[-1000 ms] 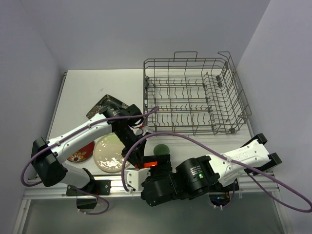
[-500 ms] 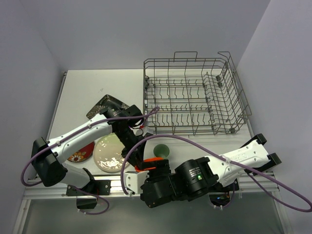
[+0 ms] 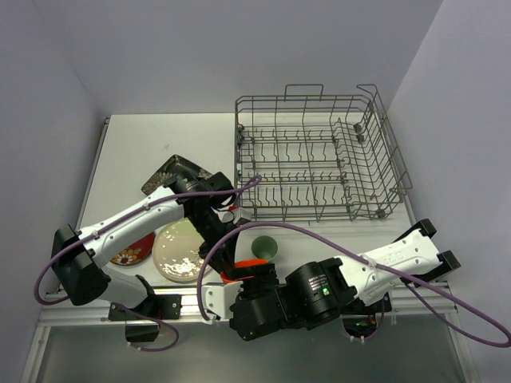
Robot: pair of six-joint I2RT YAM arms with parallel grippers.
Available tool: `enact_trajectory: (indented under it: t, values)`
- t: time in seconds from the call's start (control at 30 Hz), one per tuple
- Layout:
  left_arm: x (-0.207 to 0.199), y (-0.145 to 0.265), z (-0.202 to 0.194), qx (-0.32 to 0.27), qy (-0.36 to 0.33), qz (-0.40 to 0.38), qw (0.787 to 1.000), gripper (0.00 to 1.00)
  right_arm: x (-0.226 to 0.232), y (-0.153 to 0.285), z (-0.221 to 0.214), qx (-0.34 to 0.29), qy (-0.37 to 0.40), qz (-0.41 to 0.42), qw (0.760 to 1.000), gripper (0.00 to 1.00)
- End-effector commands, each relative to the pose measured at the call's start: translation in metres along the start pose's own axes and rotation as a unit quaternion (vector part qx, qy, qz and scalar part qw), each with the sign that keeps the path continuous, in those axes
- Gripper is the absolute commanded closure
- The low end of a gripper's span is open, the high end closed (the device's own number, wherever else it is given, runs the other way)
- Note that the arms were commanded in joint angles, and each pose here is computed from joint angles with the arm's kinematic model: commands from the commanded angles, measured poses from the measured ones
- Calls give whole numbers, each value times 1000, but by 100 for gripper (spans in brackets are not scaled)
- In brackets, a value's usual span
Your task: Load the mixed dishes into the dish rack
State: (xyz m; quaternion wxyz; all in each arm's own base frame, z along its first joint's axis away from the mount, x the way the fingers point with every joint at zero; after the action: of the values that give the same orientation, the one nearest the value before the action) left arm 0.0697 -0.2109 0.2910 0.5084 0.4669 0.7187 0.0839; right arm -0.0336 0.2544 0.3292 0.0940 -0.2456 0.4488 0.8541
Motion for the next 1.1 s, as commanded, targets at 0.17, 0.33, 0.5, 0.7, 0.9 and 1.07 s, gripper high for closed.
enact_trajectory:
  t: [0.17, 0.33, 0.5, 0.7, 0.9, 1.07]
  values:
    - [-9, 7, -14, 31, -24, -40, 998, 100, -3, -2, 5, -15, -32, -12, 999, 100]
    - [-10, 7, -12, 33, -23, -41, 998, 100, -1, -3, 6, -15, -49, -5, 999, 100]
    - [-14, 8, -11, 34, -26, -45, 998, 89, -2, -1, 5, -25, -62, 1, 998, 100]
    - [-20, 10, -10, 34, -32, -52, 998, 74, -4, -1, 4, -32, -68, 8, 997, 100]
    - [-19, 9, -10, 36, -32, -50, 998, 63, -4, -2, 1, -35, -76, 20, 996, 100]
    - [-20, 9, -8, 35, -30, -47, 998, 63, -5, -1, -1, -38, -84, 24, 995, 100]
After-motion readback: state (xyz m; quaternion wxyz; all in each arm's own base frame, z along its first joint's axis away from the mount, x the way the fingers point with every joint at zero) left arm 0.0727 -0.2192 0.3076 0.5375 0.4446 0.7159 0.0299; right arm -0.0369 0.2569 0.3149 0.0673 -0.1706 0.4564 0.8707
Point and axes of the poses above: each gripper's point midway between its finger pads, its own y axis back along the fingers, its own x axis along the line the jaws close on, z = x × y, the point moved 9 cm from there along y, back along the fingers, and after that the axes turned 5 degrees about y, right-handed, at the moved point
